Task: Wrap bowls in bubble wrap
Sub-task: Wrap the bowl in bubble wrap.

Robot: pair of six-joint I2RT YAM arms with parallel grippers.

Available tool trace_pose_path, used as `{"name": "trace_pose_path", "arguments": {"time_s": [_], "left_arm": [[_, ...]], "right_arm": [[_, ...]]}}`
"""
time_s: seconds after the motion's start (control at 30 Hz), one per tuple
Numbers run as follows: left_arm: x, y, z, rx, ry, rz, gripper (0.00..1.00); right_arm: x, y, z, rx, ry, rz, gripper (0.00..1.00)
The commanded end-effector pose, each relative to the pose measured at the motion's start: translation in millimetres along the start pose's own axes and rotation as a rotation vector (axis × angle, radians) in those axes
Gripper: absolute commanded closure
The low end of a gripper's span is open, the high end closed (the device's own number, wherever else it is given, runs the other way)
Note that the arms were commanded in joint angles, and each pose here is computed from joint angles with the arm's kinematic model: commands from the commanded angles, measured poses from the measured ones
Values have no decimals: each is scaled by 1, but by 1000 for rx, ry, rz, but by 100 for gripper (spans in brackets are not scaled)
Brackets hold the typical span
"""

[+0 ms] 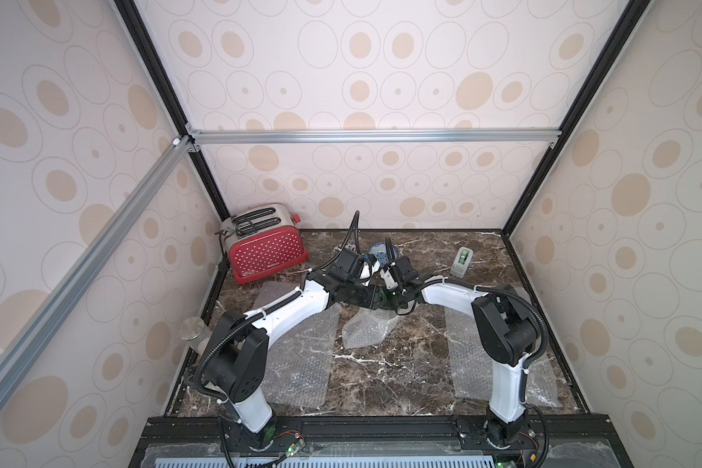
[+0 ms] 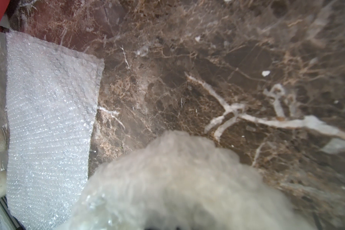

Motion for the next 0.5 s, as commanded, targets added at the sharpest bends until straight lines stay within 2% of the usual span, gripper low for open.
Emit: {"name": "trace_pose_path", "arguments": {"time_s": [0.0, 0.3, 0.47], "left_arm": [[-8, 0, 3, 46, 51, 25, 48], [1, 15, 34, 151, 48, -2, 49], [11, 19, 42, 178, 41, -44, 57]], "right_arm": [[3, -3, -3, 5, -5, 8, 91], [6, -4, -7, -2, 2, -8, 91], [6, -5, -7, -3, 5, -12, 91]]}}
Point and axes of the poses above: each gripper's point midway between its finger pads, its own y axis out along the fingers, its own x axis along the line the jaws close on, z = x × y, the point moved 3 cm from there along -y, back along the fingers, and after that the axes turned 5 degrees about -y, right-handed, at the moved point
